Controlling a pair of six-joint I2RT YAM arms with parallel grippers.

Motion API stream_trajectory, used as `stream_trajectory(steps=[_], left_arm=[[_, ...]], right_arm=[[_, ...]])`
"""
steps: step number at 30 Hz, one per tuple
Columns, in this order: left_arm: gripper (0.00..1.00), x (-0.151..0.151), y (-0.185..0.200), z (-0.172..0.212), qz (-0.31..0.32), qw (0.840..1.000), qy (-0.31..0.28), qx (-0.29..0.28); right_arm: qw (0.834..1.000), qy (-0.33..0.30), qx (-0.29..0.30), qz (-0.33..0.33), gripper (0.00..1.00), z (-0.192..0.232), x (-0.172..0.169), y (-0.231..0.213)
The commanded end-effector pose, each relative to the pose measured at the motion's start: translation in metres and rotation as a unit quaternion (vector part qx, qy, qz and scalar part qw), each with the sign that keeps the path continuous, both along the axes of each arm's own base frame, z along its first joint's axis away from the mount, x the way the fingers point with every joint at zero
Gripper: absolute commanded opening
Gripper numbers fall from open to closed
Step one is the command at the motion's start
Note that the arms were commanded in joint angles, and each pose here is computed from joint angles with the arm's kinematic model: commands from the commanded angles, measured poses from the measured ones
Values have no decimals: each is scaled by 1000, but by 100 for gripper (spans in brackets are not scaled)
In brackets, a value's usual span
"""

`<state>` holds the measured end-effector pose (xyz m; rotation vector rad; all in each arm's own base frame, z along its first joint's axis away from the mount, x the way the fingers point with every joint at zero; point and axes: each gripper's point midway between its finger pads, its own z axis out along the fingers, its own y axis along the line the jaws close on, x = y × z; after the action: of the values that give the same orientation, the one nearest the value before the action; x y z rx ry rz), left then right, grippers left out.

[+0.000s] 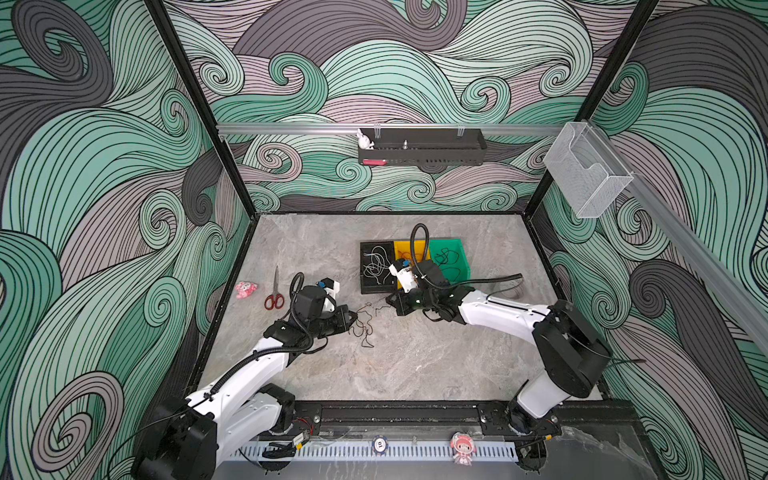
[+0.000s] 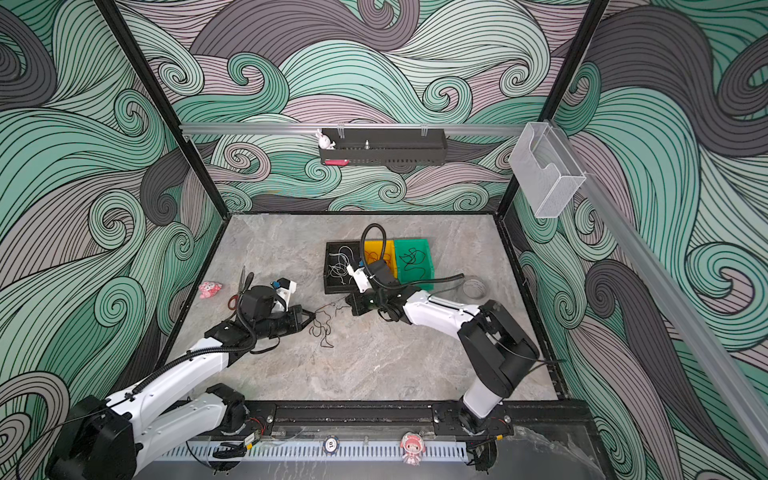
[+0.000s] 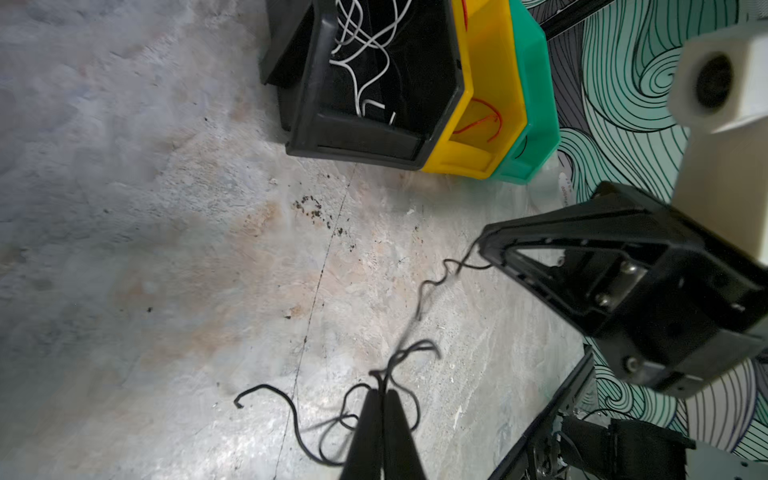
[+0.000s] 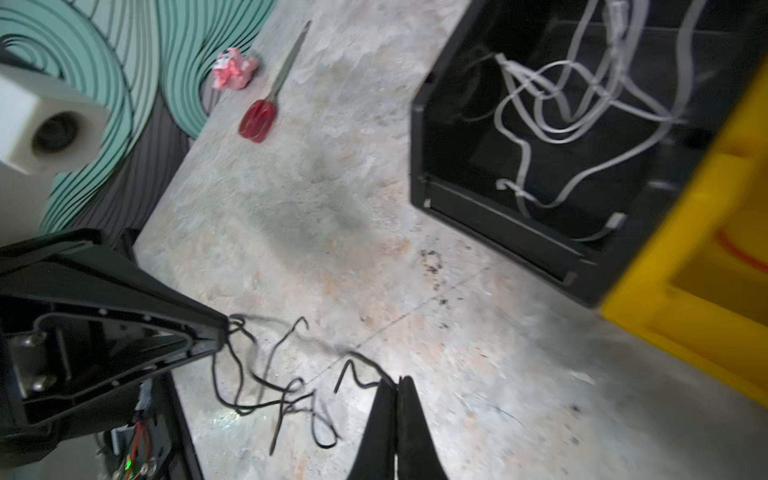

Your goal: Untangle the cables

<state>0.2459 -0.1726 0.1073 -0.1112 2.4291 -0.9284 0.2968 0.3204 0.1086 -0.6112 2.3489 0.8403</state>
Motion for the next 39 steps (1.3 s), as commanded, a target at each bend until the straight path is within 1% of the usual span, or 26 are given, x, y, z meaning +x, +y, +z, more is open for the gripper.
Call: stream_trajectory(steps=[1,6,13,18,21,23,27,29,32,35,36,39], left_arm=[[0,5,8,5,22,1000,0,19],[0,3,9,2,20,999,6,26],[1,0,7,-4,9,999,15,27],[21,1,-3,-22,0,999,46,14],[27,4,-9,-31,3,998,66,17],[36,6,-14,-36,8,997,71,27],[46,9,-23,-48,16,995,83,56],[48,9,-33,-55,16,993,94,65],[48,6,-36,-68,27,989,107,102],[47,10,-37,-70,43,988,97,116],[47,11,-34,-79,50,985,104,131],[46,17,-24,-83,73,979,98,165]], right_arm=[[995,1,-68,-72,3,-13,12,-49],[993,-6,-66,-102,3,-1,18,-73],[993,-12,-52,-104,3,15,13,-82],[994,1,-43,-98,4,11,6,-81],[995,8,-37,-96,4,10,1,-81],[995,7,-32,-97,4,13,-2,-83],[995,0,-29,-99,4,20,-7,-88],[995,-3,-27,-99,4,23,-9,-90],[995,-5,-26,-100,4,23,-12,-92],[995,-5,-26,-100,4,20,-15,-94],[995,-4,-26,-99,4,19,-16,-95],[995,-2,-24,-97,4,18,-18,-96]])
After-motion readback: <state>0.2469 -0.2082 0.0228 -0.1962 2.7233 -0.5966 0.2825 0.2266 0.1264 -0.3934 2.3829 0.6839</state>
